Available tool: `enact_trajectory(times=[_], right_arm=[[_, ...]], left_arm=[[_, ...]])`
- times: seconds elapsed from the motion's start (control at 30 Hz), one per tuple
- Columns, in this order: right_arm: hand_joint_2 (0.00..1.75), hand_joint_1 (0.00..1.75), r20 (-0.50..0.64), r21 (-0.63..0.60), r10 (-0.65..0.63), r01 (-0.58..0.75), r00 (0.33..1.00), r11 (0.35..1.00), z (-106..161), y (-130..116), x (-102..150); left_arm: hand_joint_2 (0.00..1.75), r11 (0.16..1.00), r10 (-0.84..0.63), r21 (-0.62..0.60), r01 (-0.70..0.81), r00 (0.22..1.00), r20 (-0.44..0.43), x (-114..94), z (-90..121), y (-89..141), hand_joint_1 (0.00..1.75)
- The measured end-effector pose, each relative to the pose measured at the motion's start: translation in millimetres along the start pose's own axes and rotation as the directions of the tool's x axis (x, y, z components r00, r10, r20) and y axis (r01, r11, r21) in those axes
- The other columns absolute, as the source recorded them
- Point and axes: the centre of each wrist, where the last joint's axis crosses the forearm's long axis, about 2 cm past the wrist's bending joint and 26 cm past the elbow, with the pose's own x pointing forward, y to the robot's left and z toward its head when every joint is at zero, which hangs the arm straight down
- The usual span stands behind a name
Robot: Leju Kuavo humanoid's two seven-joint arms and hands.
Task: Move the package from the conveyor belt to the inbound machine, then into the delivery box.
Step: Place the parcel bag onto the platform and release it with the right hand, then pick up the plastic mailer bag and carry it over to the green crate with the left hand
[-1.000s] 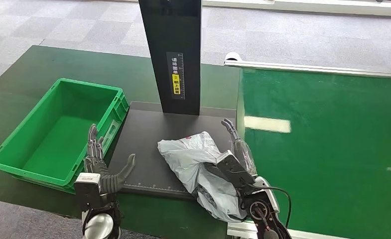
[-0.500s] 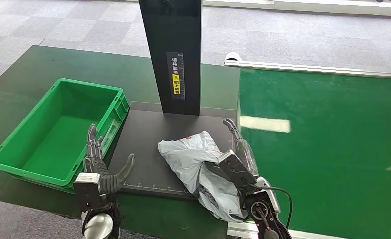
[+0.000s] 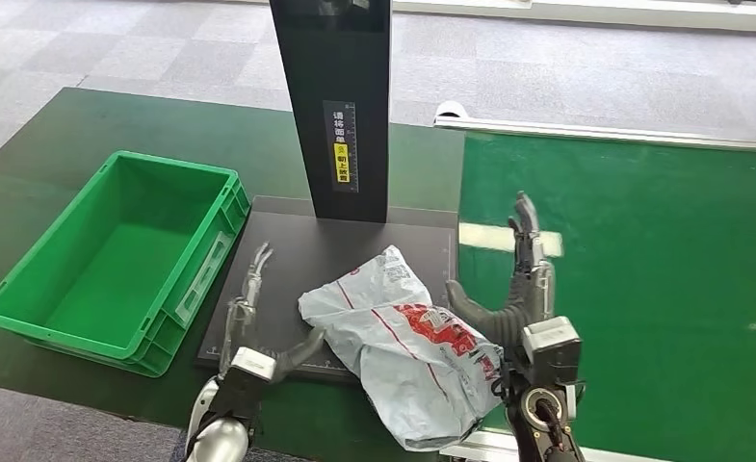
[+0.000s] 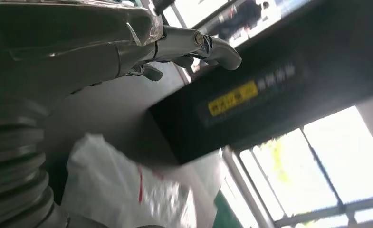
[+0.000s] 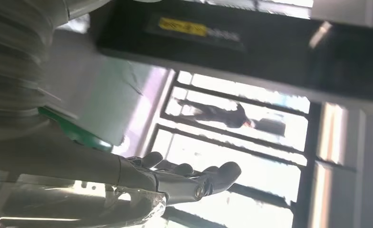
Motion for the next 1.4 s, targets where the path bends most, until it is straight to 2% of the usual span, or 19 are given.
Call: enact_trajectory(times=[0.1,0.17,0.33,0.57,0.6,0.7,0.73,0.93,1.4], right_arm=[[1.75,0.00,0.109,-0.125,-0.025,0.038,0.994,0.991,-6,-18,21],[1.75,0.00,0.143,-0.169,-0.021,0.045,0.989,0.985,-8,-28,34],[1.75,0.00,0.192,-0.221,0.005,0.038,0.981,0.975,-6,-41,53],[1.75,0.00,0.206,-0.259,0.028,0.026,0.978,0.966,0,-48,61],[1.75,0.00,0.206,-0.263,0.030,0.026,0.978,0.964,1,-48,62],[1.75,0.00,0.204,-0.273,0.033,0.024,0.979,0.962,4,-49,63],[1.75,0.00,0.202,-0.275,0.033,0.024,0.979,0.961,5,-49,63],[1.75,0.00,0.199,-0.283,0.031,0.027,0.979,0.959,6,-50,63],[1.75,0.00,0.188,-0.304,0.038,0.021,0.981,0.952,9,-53,63]], left_arm=[[1.75,0.978,0.003,-0.208,-0.007,1.000,-0.019,0,0,-20,0.00],[1.75,0.961,0.003,-0.278,-0.008,1.000,-0.020,1,0,-32,0.00],[1.75,0.935,0.009,-0.353,-0.016,1.000,-0.022,0,0,-46,0.00],[1.75,0.892,0.011,-0.452,-0.019,1.000,-0.020,-1,0,-55,0.00],[1.75,0.884,0.006,-0.467,-0.014,1.000,-0.020,-1,1,-57,0.22],[1.75,0.865,-0.034,-0.501,0.025,0.999,-0.009,-1,2,-61,1.47],[1.75,0.861,-0.050,-0.507,0.042,0.999,-0.003,-1,2,-62,1.68],[1.75,0.844,-0.102,-0.528,0.098,0.995,0.021,-4,1,-68,1.73],[1.75,0.826,-0.111,-0.554,0.108,0.993,0.028,-6,-3,-73,1.75]])
